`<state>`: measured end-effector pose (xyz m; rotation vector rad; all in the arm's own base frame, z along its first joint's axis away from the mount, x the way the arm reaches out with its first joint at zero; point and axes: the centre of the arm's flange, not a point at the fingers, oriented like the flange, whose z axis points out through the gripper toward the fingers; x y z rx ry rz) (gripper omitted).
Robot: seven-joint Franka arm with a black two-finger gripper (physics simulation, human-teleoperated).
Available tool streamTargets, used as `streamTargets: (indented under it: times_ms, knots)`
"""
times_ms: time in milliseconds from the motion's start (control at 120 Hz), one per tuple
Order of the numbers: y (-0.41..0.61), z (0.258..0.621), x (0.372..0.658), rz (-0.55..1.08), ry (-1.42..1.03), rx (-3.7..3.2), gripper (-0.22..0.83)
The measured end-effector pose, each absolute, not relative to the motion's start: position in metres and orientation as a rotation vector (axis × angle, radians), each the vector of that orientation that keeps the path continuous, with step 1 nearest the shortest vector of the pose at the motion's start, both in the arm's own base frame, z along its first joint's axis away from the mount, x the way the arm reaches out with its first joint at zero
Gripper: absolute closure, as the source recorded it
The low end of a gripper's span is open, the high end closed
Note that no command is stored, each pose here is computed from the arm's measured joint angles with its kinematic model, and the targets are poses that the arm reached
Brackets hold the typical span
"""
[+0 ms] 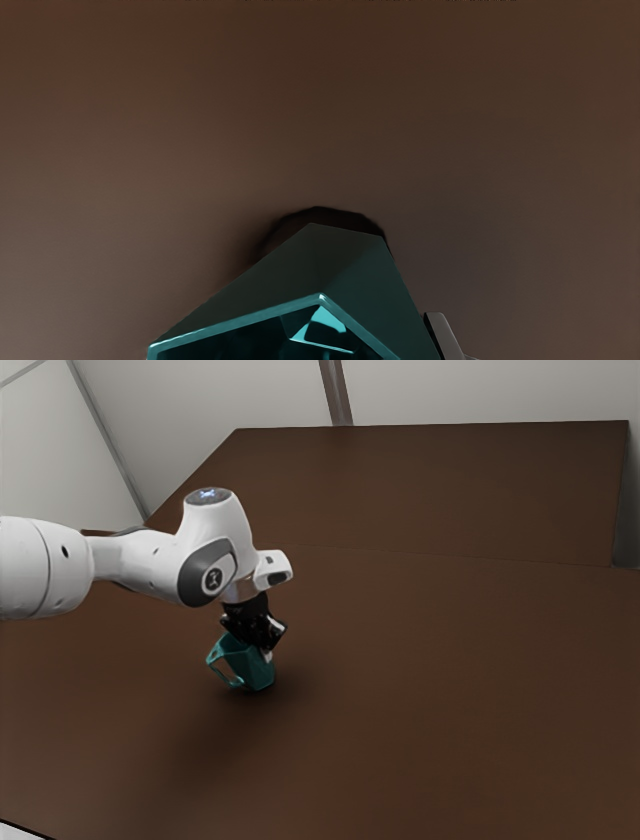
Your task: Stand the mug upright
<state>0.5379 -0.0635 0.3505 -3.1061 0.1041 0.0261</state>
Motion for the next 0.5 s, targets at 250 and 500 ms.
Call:
streamTargets:
  times_ms: [250,500]
  knots:
    - [-0.06,0.34,0.541,0.024,0.075,-3.109,0.78]
    - [-0.061,0.368,0.539,-0.034,0.073,-3.126,0.28]
